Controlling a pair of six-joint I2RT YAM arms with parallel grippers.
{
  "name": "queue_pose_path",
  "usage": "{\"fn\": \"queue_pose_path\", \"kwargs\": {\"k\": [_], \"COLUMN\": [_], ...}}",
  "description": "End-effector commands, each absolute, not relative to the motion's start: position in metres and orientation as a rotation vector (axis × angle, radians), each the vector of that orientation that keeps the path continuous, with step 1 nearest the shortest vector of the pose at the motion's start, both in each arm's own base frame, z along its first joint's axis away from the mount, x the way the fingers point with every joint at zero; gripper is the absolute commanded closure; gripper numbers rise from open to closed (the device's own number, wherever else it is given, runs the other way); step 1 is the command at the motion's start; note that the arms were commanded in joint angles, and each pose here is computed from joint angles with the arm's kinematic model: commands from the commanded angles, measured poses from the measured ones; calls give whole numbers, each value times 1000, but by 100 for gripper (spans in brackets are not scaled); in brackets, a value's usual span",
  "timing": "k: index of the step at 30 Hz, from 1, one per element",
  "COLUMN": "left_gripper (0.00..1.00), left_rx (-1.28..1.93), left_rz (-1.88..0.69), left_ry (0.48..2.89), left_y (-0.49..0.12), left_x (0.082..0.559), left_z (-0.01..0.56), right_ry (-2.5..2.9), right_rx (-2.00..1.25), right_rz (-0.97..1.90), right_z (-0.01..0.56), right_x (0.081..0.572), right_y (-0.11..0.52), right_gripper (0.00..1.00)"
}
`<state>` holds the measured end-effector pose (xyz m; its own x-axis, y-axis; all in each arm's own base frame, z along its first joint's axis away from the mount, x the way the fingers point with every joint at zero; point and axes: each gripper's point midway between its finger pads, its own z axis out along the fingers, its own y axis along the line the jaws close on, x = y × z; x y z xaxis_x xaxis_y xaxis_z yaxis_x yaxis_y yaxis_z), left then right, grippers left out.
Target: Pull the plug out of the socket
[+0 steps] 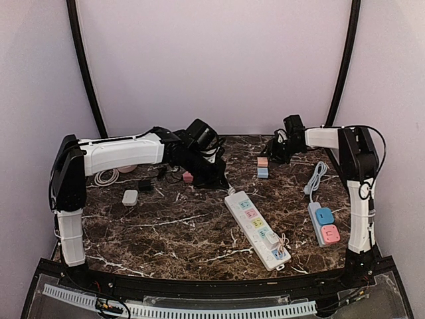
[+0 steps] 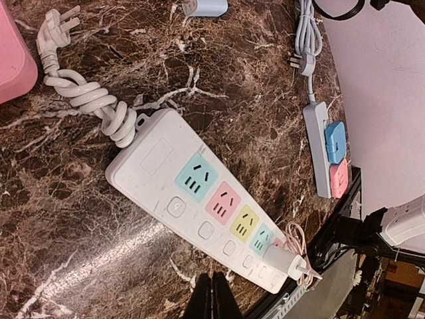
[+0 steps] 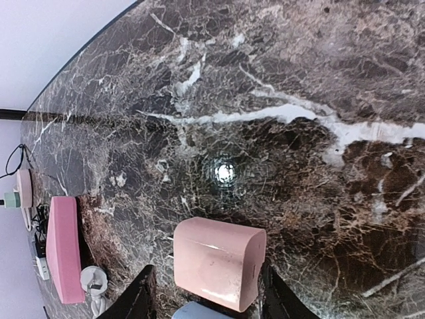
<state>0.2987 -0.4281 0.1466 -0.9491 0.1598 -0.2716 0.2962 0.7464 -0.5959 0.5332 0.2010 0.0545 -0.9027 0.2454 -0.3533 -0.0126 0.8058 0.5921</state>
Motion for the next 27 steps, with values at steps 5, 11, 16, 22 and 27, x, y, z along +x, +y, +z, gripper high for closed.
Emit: {"fn": "queue_pose_path", "kwargs": {"k": [5, 11, 16, 22, 27], "left_gripper": [97, 97, 97, 97, 97], "left_rx": [371, 377, 383, 381, 391], "left_rz": [-1023, -1037, -1052, -1065, -1066], "left_ry": [2706, 2706, 2705, 2707, 2712], "left_y": [-429, -433, -438, -443, -445], "left_x": [297, 297, 300, 302, 304], "left_z": [160, 157, 152, 147, 141], "right_ry": [2506, 2499, 2506, 2537, 2580], "right_rx": [87, 18, -41, -137, -274], "right_rz": [707, 641, 600, 562, 518], "right_z": [102, 124, 135, 139, 138], "right_x": [521, 491, 462, 412, 361], "right_y": [194, 202, 212, 222, 232], "right_gripper": [48, 47, 47, 47, 46]}}
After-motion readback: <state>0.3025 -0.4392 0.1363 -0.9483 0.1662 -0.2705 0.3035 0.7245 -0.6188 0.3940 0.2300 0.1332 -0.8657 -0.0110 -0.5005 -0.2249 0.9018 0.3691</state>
